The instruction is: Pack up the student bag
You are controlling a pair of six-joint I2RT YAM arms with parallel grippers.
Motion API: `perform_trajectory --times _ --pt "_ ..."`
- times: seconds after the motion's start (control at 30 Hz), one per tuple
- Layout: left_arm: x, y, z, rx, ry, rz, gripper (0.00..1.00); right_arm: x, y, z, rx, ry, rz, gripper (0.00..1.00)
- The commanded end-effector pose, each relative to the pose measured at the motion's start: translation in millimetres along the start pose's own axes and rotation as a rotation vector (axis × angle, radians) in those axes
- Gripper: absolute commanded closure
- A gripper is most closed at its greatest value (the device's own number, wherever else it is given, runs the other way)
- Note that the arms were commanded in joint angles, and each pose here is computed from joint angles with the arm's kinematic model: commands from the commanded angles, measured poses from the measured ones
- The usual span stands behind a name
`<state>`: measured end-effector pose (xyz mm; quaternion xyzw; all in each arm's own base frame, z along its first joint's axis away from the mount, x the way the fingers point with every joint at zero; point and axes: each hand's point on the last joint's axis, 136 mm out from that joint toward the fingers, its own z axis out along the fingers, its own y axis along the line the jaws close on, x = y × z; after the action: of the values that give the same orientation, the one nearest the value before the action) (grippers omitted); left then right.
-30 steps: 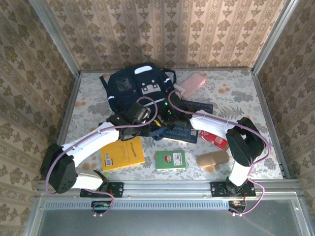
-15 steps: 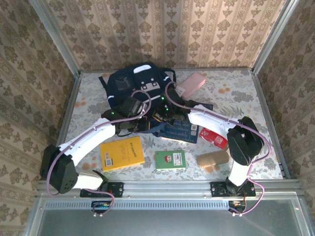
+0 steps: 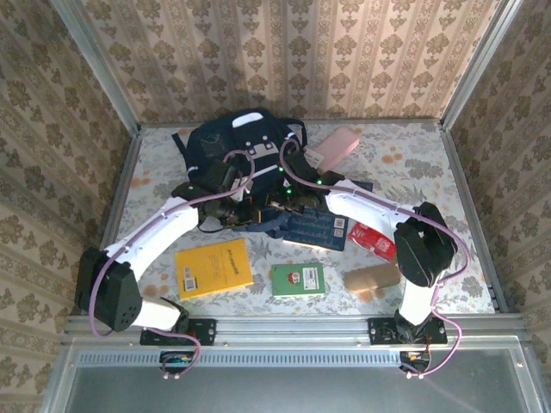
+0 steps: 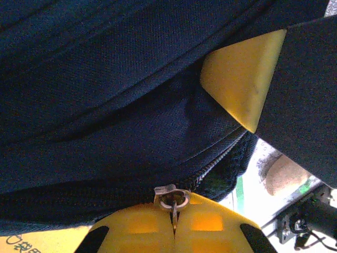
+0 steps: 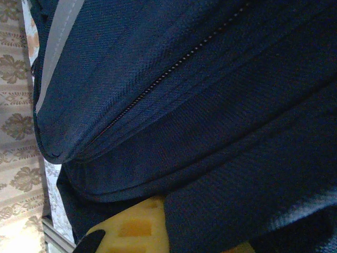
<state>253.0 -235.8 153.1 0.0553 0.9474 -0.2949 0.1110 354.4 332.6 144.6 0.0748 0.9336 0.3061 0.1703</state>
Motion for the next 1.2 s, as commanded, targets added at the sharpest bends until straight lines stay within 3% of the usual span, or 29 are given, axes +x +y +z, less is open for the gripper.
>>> perform_trajectory --times 0.0,0.2,0.47,1.17 --pt "5 -5 -7 0.052 0.047 -0.039 1.0 -8 -7 0 0.063 -0.013 -0.144 1.0" --pt "7 -2 -8 0.051 0.074 -0.045 1.0 -18 -14 -7 0.137 -0.04 -0.25 1.0" --pt "16 10 -15 -0.009 0.095 -0.003 1.0 -25 -32 -15 0.166 -0.038 -0.233 1.0" --pt "10 64 -21 -0.175 0.033 -0.035 1.0 -47 -24 -40 0.008 -0.05 -0.148 1.0"
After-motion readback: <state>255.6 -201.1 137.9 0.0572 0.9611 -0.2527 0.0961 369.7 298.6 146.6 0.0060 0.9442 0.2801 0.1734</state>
